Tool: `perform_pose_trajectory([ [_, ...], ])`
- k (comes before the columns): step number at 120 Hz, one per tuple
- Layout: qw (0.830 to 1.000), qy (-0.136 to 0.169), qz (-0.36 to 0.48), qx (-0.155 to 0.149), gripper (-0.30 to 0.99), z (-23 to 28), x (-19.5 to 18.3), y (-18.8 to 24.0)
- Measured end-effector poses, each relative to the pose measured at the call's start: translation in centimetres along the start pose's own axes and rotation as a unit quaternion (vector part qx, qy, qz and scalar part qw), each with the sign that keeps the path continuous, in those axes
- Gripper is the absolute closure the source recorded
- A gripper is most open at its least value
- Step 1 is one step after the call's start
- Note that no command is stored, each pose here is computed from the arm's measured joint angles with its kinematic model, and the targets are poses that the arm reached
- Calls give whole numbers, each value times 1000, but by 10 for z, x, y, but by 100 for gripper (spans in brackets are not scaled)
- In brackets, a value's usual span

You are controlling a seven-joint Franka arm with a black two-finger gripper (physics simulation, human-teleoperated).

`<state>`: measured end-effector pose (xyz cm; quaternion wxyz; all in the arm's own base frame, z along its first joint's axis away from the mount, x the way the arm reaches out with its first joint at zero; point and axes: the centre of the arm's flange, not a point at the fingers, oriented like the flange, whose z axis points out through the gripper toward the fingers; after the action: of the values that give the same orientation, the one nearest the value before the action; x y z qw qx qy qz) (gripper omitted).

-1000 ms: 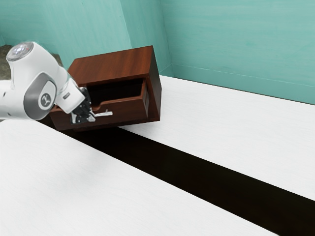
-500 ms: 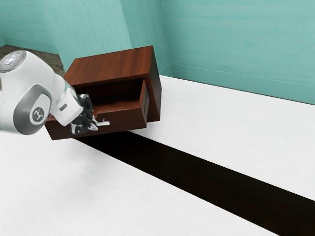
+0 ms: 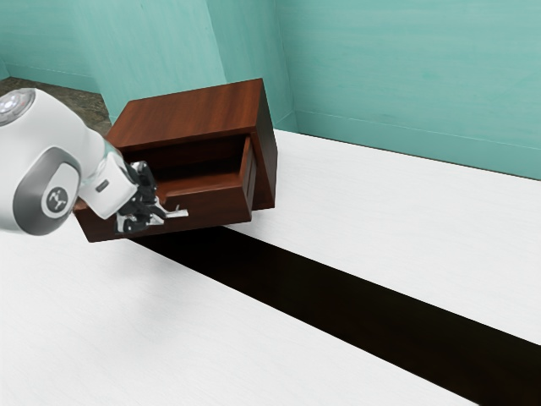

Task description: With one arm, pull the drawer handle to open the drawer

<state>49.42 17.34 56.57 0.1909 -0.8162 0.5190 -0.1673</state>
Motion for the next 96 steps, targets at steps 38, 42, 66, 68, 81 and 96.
perform_pose_trajectory([
  [38,998,-10,-13,-54,46,-62,-4,-31],
  [42,997,-14,-13,-70,39,-70,-2,-40],
  [66,979,-44,-7,-200,15,-79,29,-57],
  [68,977,-46,-8,-207,14,-80,33,-56],
  [81,967,-58,-22,-248,9,-84,42,-44],
  [96,957,-71,-51,-277,5,-85,33,-36],
])
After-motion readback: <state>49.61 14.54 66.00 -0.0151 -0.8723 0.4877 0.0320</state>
